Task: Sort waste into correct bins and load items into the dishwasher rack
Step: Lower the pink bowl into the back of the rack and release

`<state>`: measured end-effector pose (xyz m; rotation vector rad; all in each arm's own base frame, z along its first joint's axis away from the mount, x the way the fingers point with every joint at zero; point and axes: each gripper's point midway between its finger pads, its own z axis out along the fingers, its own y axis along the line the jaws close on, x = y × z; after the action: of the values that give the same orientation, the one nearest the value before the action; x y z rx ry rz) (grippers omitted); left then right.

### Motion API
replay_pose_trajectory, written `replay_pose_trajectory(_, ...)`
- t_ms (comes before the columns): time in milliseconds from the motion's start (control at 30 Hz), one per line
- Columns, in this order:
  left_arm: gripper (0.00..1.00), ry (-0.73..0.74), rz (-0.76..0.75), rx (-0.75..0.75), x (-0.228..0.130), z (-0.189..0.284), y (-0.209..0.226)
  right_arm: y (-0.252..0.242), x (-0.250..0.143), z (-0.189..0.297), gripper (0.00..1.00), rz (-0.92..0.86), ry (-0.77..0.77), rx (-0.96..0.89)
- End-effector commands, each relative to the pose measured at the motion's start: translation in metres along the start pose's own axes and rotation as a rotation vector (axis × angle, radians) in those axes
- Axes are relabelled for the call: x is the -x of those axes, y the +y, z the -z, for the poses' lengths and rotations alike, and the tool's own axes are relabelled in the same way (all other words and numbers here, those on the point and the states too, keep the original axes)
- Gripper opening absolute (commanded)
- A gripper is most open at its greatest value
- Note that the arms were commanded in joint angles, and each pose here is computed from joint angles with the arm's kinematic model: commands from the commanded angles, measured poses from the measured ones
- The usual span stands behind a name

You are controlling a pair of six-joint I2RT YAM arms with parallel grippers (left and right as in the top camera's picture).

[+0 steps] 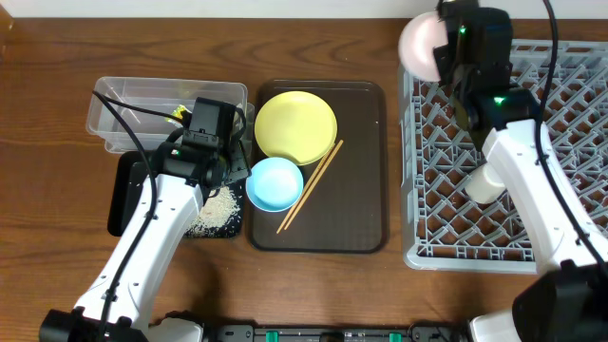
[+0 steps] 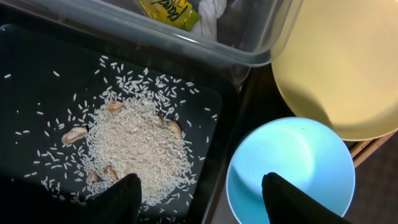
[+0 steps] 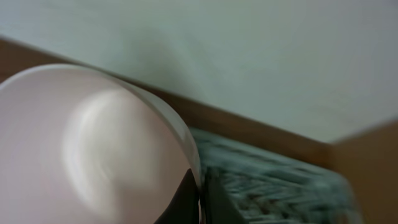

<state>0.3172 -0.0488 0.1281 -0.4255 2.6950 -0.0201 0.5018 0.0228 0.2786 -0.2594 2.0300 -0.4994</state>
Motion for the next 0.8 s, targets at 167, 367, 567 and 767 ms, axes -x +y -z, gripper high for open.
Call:
replay_pose_trajectory(167, 0.69, -0.024, 0.011, 0.005, 0.005, 0.004, 0.002, -0.063, -0.019, -0.038, 0.01, 0.087, 0.069, -0.385)
replay_pose_trajectory(367, 0.69, -0.024, 0.011, 0.005, 0.005, 0.004, 0.002, -0.032, -0.043, -0.07, 0.01, 0.135, 0.122, -0.346)
replay_pose_trajectory(567, 0.69, -0.024, 0.011, 0.005, 0.005, 0.004, 0.002, 0.0, -0.06, -0.084, 0.01, 0.183, 0.162, -0.298)
replay_pose_trajectory(767, 0.69, -0.024, 0.01, 0.006, 0.005, 0.004, 0.002, 0.004, -0.069, -0.087, 0.01, 0.199, 0.195, -0.331)
